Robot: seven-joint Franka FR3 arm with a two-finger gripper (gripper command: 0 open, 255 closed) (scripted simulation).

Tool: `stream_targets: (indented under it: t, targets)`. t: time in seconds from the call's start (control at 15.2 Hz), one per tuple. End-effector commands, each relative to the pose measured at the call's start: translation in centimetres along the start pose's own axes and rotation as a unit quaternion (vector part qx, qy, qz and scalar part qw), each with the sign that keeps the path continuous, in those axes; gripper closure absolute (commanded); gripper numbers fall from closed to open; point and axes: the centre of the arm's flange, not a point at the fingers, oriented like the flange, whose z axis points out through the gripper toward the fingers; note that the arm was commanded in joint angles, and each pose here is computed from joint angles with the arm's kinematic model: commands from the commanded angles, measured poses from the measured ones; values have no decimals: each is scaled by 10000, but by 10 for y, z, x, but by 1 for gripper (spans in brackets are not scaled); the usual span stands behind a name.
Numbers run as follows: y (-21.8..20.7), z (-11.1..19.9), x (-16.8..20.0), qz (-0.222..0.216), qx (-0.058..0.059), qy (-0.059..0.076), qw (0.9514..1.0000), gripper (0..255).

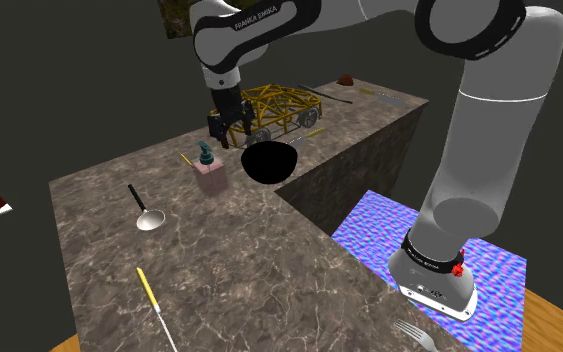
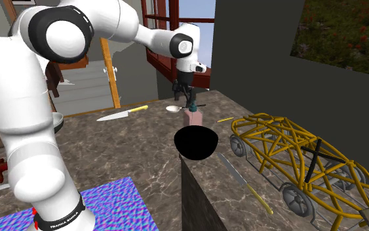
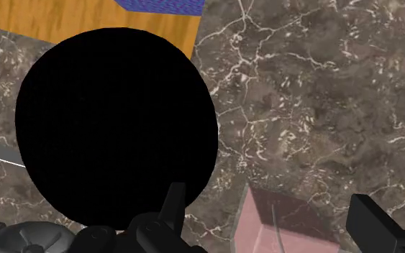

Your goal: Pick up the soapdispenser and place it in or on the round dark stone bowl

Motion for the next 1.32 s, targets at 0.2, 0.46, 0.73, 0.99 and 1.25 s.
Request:
stream_targets:
  t: [0.2, 0.46, 0.73, 0.99, 1.25]
  targets:
    - [-30, 1, 59, 8, 37, 121, 9999, 0]
    - [-46, 7, 92, 11, 58, 193, 9998, 0]
    - [-47, 28, 93, 11, 58, 193, 9998, 0]
    - [-47, 41, 94, 11, 58, 193, 9998, 0]
    - [-47, 41, 94, 11, 58, 193, 9998, 0]
